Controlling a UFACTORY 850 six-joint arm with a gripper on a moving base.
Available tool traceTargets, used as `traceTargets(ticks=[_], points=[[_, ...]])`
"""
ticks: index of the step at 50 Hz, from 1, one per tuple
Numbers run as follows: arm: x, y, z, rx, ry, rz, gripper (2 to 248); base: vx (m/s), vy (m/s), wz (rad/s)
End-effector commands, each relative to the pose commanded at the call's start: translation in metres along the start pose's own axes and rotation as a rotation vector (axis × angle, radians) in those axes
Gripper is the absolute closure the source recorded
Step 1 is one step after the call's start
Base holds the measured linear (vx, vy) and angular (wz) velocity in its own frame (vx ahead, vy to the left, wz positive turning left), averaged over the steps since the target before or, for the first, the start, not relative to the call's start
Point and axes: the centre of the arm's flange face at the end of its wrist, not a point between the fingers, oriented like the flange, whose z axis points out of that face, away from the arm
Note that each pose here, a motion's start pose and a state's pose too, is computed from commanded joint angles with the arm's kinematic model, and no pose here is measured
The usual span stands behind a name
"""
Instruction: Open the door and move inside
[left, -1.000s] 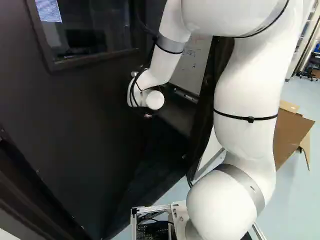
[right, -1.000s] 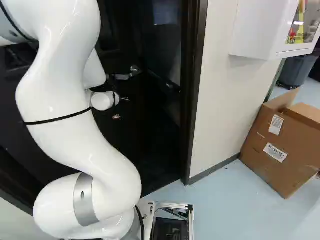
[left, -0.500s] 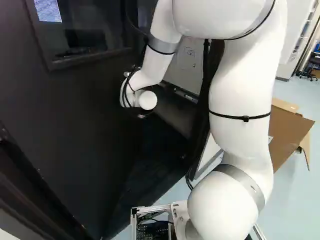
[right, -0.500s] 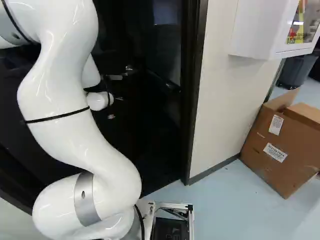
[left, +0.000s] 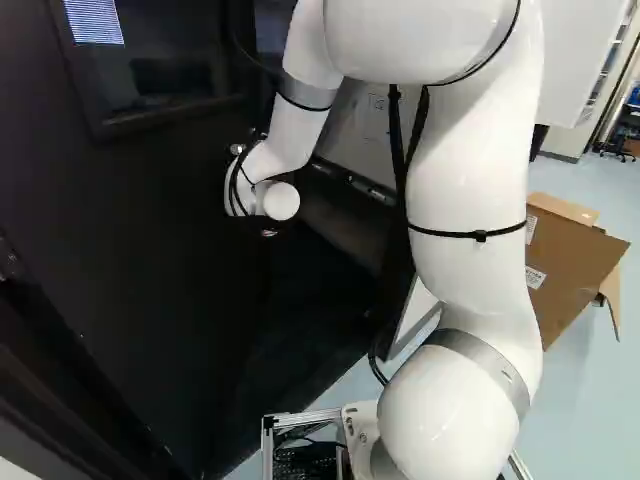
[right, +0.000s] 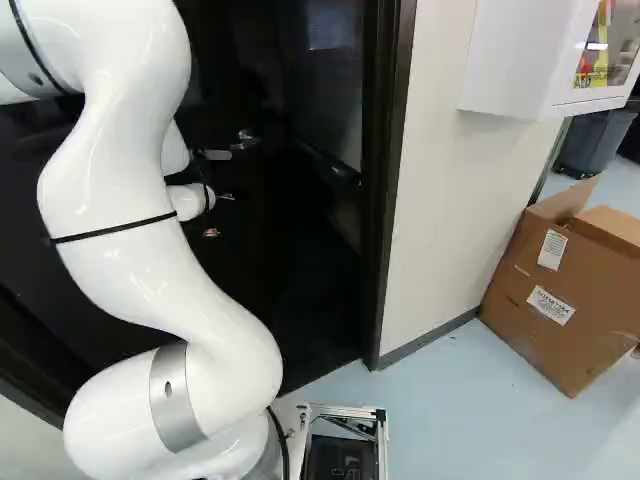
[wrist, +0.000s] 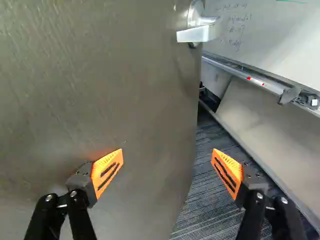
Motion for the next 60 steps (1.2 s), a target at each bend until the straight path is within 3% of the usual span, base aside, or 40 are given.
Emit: traceTargets(ticks=[60], points=[[-0.008,-0.097,0.033,0.184,0.016,-0.084,3,0.0,0.0,0.0]])
